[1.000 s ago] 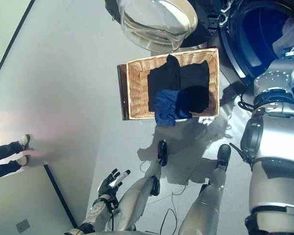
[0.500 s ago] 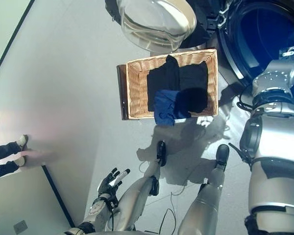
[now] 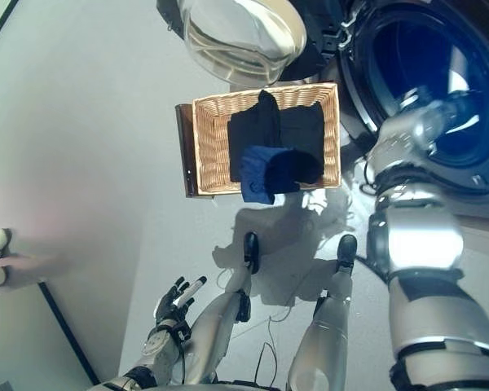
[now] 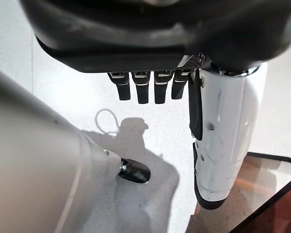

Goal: Pick up the clothes and place them into the washing machine

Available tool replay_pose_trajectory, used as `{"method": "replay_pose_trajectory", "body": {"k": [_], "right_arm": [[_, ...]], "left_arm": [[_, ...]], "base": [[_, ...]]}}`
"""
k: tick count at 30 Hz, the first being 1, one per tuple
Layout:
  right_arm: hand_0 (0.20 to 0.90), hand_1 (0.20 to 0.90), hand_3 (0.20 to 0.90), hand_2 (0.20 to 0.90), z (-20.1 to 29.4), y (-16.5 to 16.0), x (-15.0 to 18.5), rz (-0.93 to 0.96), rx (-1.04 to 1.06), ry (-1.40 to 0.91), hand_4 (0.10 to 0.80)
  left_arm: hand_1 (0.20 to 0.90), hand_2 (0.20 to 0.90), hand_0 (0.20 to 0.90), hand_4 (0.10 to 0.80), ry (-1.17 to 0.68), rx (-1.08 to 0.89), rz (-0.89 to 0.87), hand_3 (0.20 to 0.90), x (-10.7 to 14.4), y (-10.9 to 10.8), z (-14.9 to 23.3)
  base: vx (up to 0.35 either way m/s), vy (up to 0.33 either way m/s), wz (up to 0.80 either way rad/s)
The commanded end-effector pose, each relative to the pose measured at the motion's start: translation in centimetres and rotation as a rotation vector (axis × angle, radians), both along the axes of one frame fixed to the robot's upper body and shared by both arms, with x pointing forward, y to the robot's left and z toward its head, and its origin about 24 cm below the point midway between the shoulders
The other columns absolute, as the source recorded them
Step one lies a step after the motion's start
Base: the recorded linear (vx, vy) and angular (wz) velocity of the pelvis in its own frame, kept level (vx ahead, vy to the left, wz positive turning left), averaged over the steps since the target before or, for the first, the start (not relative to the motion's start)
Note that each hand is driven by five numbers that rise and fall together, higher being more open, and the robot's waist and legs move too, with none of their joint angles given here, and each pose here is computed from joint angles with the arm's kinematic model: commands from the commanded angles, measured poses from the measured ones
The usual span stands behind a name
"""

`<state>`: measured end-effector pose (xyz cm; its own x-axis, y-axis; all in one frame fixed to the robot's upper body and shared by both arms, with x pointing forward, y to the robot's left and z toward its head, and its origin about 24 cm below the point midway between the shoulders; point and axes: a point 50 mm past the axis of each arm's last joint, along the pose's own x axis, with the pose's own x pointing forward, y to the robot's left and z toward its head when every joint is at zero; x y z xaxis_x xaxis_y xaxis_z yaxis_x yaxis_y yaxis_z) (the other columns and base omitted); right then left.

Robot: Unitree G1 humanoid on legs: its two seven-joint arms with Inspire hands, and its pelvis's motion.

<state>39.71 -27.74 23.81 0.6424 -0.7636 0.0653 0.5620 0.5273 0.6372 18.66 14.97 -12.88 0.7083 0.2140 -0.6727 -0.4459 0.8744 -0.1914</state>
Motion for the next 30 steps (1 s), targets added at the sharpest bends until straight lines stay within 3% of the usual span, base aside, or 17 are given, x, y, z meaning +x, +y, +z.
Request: {"method": "replay_pose_trajectory", "body": {"k": [1,10,17,19,30], "right_arm": [[0.900,0.900,0.900,0.900,5.9,4.3,0.4,0.075,-0.360,-0.126,0.800],[0.900,0.900,0.900,0.900,2.7,9.9,1.5,0.194,-0.703,0.034,0.800],[0.900,0.900,0.900,0.900,1.7,11.9,1.4,0.209,-0.943,0.081,0.800],[0.900,0.900,0.900,0.900,1.6,12.8,1.3,0.182,-1.209,0.121,0.800],[0.900,0.900,0.900,0.900,0.7,13.0,2.1,-0.093,-2.123,0.396,0.800]], "left_arm": [[0.900,0.900,0.900,0.800,0.002,0.145,0.082,0.900,0.2,4.3,0.4],[0.900,0.900,0.900,0.800,-0.034,0.181,0.118,0.900,0.9,5.4,1.1],[0.900,0.900,0.900,0.800,-0.068,0.201,0.125,0.900,1.6,5.6,1.7],[0.900,0.900,0.900,0.800,-0.105,0.212,0.122,0.900,2.3,5.8,2.3],[0.900,0.900,0.900,0.800,-0.154,0.276,0.084,0.900,3.5,7.1,3.5]], "base": [[-0.030,-0.009,-0.06],[-0.003,-0.005,0.01],[0.004,-0.019,0.08],[0.000,0.000,0.00],[-0.010,0.001,0.06]]}}
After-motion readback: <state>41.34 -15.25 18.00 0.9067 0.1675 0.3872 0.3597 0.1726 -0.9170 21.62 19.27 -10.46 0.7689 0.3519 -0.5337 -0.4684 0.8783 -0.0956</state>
